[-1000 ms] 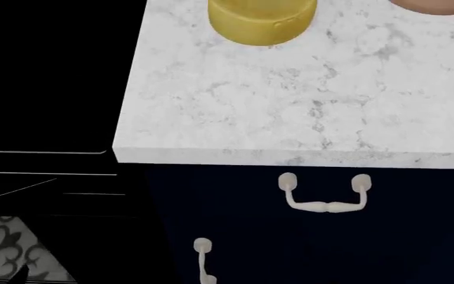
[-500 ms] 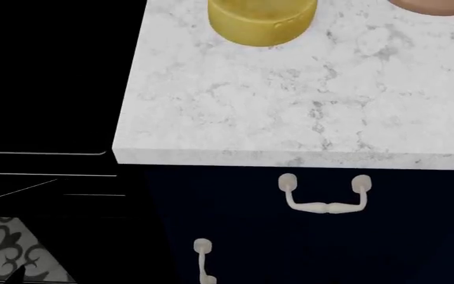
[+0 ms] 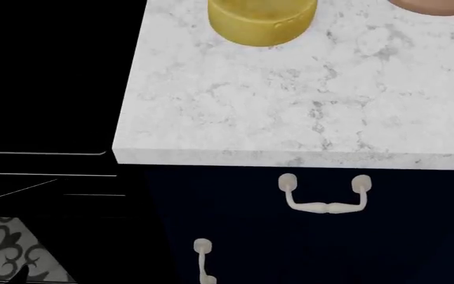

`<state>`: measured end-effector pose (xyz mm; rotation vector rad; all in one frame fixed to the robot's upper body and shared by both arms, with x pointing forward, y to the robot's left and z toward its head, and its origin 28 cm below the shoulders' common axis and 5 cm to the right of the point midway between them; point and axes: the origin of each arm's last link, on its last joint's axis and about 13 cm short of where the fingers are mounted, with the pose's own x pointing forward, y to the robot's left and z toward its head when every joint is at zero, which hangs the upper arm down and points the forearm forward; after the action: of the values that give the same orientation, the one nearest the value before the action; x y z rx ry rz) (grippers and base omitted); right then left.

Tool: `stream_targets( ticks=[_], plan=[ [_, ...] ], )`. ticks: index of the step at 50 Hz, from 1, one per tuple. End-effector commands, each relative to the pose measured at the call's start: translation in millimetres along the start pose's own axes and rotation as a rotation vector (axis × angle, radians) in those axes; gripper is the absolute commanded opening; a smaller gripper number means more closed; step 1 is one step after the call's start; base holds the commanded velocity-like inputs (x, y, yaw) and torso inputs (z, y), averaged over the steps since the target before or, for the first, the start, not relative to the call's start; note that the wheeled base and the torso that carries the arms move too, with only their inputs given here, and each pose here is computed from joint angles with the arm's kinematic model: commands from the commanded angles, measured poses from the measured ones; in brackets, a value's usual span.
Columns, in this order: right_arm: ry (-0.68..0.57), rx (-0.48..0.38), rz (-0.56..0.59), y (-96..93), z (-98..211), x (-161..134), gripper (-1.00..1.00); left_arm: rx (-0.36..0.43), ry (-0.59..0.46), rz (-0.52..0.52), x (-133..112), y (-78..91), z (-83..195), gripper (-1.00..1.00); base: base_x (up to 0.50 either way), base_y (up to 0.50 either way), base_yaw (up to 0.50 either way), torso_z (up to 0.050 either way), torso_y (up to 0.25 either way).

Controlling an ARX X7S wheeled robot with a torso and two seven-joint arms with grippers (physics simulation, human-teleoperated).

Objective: Open the right drawer.

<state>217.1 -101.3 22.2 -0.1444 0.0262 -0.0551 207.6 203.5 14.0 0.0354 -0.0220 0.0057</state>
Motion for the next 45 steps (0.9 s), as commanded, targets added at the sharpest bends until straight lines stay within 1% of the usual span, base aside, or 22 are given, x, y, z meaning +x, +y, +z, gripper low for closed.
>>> stream_targets(
  ticks=[1, 2, 5, 7, 9, 11, 15, 16, 17, 21, 22, 27, 28, 29, 31, 32, 34, 36, 39, 40, 42, 45],
  plan=[
    [0.008, -0.152, -0.050, -9.5, 8, 9, 1.00, 0.003, 0.000, -0.004, 0, -0.7, 0, 1.00, 0.00, 0.00, 0.00, 0.000, 0.000],
    [0.003, -0.193, -0.060, -10.8, 9, 11, 1.00, 0.002, 0.002, -0.002, 0, -0.7, 0, 1.00, 0.00, 0.00, 0.00, 0.000, 0.000],
    [0.004, -0.203, -0.057, -11.6, 12, 13, 1.00, 0.003, 0.002, -0.002, 0, -0.8, 0, 1.00, 0.00, 0.00, 0.00, 0.000, 0.000],
    [-0.007, -0.297, -0.070, -12.1, 12, 15, 1.00, 0.002, 0.002, -0.003, 0, -1.0, 0, 1.00, 0.00, 0.00, 0.00, 0.000, 0.000],
    [0.019, -0.326, -0.086, -11.7, 10, 18, 1.00, 0.003, 0.002, -0.003, 0, -1.0, -1, 1.00, 0.00, 0.00, 0.00, 0.000, 0.000],
    [-0.009, -0.417, -0.106, -12.0, 11, 20, 1.00, 0.003, 0.002, -0.003, 0, -0.9, -1, 1.00, 0.00, 0.00, 0.00, 0.000, 0.000],
    [-0.025, -0.501, -0.112, -11.6, 11, 22, 1.00, 0.005, 0.008, -0.007, 0, -1.1, -1, 1.00, 0.00, 0.00, 0.00, 0.000, 0.000],
    [-0.030, -0.556, -0.127, -10.9, 10, 22, 1.00, 0.002, 0.007, -0.006, 0, -0.8, -1, 1.00, 0.00, 0.00, 0.00, 0.000, 0.000],
    [-0.027, -0.546, -0.123, -10.7, 10, 23, 1.00, 0.002, 0.008, -0.005, 0, -0.7, -1, 1.00, 0.00, 0.00, 0.00, 0.000, 0.000],
    [-0.054, -0.680, -0.156, -12.3, 11, 24, 1.00, 0.002, 0.008, -0.005, 0, -0.8, -1, 1.00, 0.00, 0.00, 0.00, 0.000, 0.000],
    [-0.048, -0.662, -0.152, -12.1, 12, 24, 1.00, 0.003, 0.008, -0.005, 0, -0.8, -1, 1.00, 0.00, 0.00, 0.00, 0.000, 0.000],
    [-0.073, -0.779, -0.165, -12.6, 14, 25, 1.00, 0.001, 0.008, -0.005, 1, -0.6, -1, 1.00, 0.00, 0.00, 0.00, 0.000, 0.000],
    [-0.071, -0.772, -0.165, -12.5, 15, 25, 1.00, 0.000, 0.008, -0.005, 1, -0.5, -1, 1.00, 0.00, 0.00, 0.00, 0.000, 0.000],
    [-0.088, -0.841, -0.174, -13.1, 17, 25, 1.00, 0.001, 0.008, -0.006, 0, -0.7, 0, 1.00, 0.00, 0.00, 0.00, 0.000, 0.000],
    [-0.079, -0.824, -0.178, -12.8, 19, 24, 1.00, 0.000, 0.008, -0.005, 0, -0.7, 0, 1.00, 0.00, 0.00, 0.00, 0.000, 0.000],
    [-0.114, -0.971, -0.202, -12.9, 19, 25, 1.00, 0.001, 0.007, -0.005, 0, -0.6, 0, 1.00, 0.00, 0.00, 0.00, 0.000, 0.000],
    [-0.086, -0.920, -0.174, -10.7, 19, 27, 1.00, 0.001, 0.007, -0.007, 0, -0.6, 0, 1.00, 0.00, 0.00, 0.00, 0.000, 0.000],
    [-0.074, -0.944, -0.165, -10.9, 16, 29, 1.00, -0.001, 0.006, -0.005, 0, -0.4, 0, 1.00, 0.00, 0.00, 0.00, 0.000, 0.000],
    [-0.101, -1.049, -0.172, -10.4, 14, 30, 1.00, 0.000, 0.006, -0.006, 0, -0.7, 0, 1.00, 0.00, 0.00, 0.00, 0.000, 0.000],
    [-0.095, -1.036, -0.167, -9.7, 10, 29, 1.00, 0.000, 0.006, -0.007, 0, -0.8, 0, 1.00, 0.00, 0.00, 0.00, 0.000, 0.000],
    [-0.106, -1.095, -0.169, -9.6, 11, 29, 1.00, -0.003, 0.006, -0.006, 0, -0.4, 0, 1.00, 0.00, 0.00, 0.00, 0.000, 0.000],
    [-0.109, -1.116, -0.173, -10.3, 8, 30, 1.00, -0.001, 0.006, -0.006, 0, -0.4, -1, 1.00, 0.00, 0.00, 0.00, 0.000, 0.000]
  ],
)
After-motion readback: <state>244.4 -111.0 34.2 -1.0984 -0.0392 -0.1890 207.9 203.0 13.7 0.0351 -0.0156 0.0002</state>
